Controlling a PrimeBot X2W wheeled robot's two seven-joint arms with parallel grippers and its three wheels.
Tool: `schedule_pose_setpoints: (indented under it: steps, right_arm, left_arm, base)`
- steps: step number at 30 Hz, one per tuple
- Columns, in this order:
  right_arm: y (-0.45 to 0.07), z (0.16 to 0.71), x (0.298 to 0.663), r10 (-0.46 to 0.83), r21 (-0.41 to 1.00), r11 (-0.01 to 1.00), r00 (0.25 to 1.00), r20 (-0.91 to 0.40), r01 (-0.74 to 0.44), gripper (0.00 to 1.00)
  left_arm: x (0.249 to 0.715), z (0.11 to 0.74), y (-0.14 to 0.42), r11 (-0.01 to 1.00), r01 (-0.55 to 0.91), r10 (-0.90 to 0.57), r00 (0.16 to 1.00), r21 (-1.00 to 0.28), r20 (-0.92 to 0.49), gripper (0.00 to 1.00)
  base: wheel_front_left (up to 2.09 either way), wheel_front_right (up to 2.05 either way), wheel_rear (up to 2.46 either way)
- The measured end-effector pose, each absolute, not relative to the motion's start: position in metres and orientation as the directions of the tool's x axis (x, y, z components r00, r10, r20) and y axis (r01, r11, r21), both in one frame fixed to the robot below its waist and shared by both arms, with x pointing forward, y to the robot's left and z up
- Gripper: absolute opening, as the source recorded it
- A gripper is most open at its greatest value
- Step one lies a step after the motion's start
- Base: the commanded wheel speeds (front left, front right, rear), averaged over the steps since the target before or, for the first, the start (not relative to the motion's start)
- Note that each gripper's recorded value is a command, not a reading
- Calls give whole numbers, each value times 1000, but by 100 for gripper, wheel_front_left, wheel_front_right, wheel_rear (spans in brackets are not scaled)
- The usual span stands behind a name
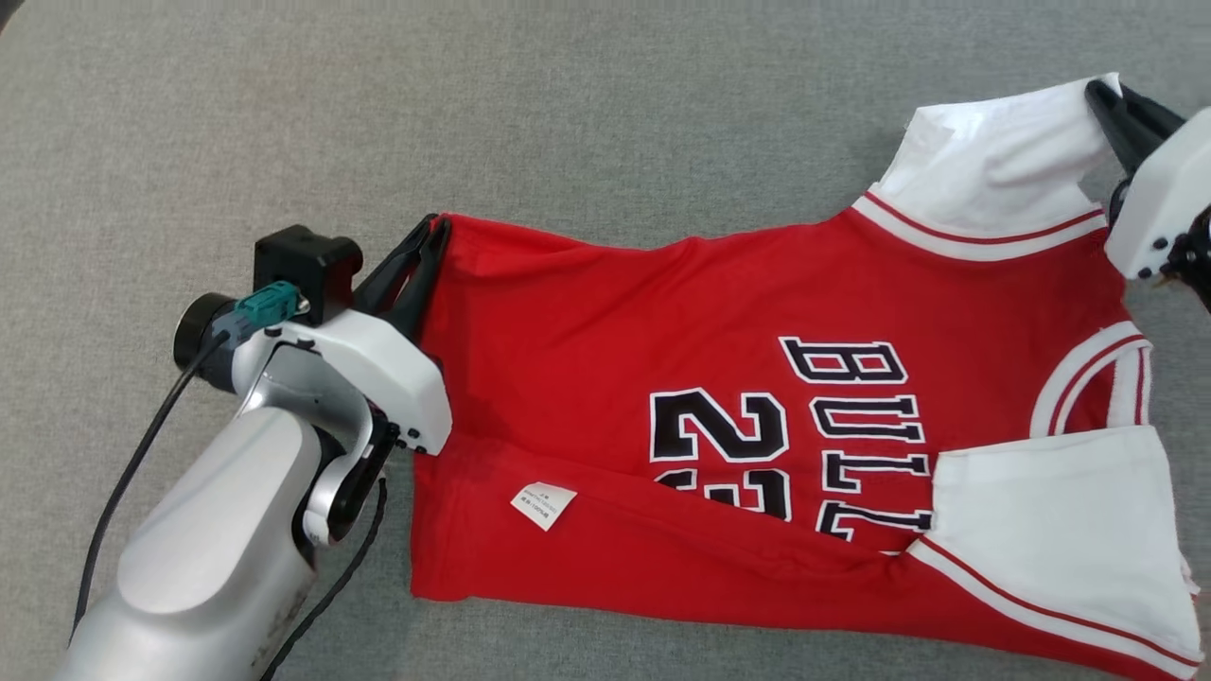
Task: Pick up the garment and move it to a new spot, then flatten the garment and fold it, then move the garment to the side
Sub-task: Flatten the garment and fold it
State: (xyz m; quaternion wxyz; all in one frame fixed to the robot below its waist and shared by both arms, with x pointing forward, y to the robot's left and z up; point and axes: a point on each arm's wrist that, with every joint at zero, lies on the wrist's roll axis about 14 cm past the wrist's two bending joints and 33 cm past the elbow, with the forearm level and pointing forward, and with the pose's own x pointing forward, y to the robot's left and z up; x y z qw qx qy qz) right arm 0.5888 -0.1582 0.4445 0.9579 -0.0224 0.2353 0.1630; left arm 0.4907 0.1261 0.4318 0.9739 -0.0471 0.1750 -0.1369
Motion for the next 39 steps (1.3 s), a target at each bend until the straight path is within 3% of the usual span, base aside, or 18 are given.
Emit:
schedule_pose_setpoints:
  steps: [16,25,39]
  right_arm:
    - [-190,489,481,313,144,948,911,-270,-283,0]
    - [-203,469,428,252,217,958,917,-311,-189,0]
    - [-216,422,383,153,258,965,886,-438,-40,0]
  left_arm:
    - [442,481,116,939,254,-300,935,-232,-191,0]
    - [409,462,131,921,101,-200,952,-377,-233,0]
    - [370,412,131,904,-12,-176,901,-428,-397,0]
  base:
    - [0,0,0]
    - [0,0,0]
    - [0,0,0]
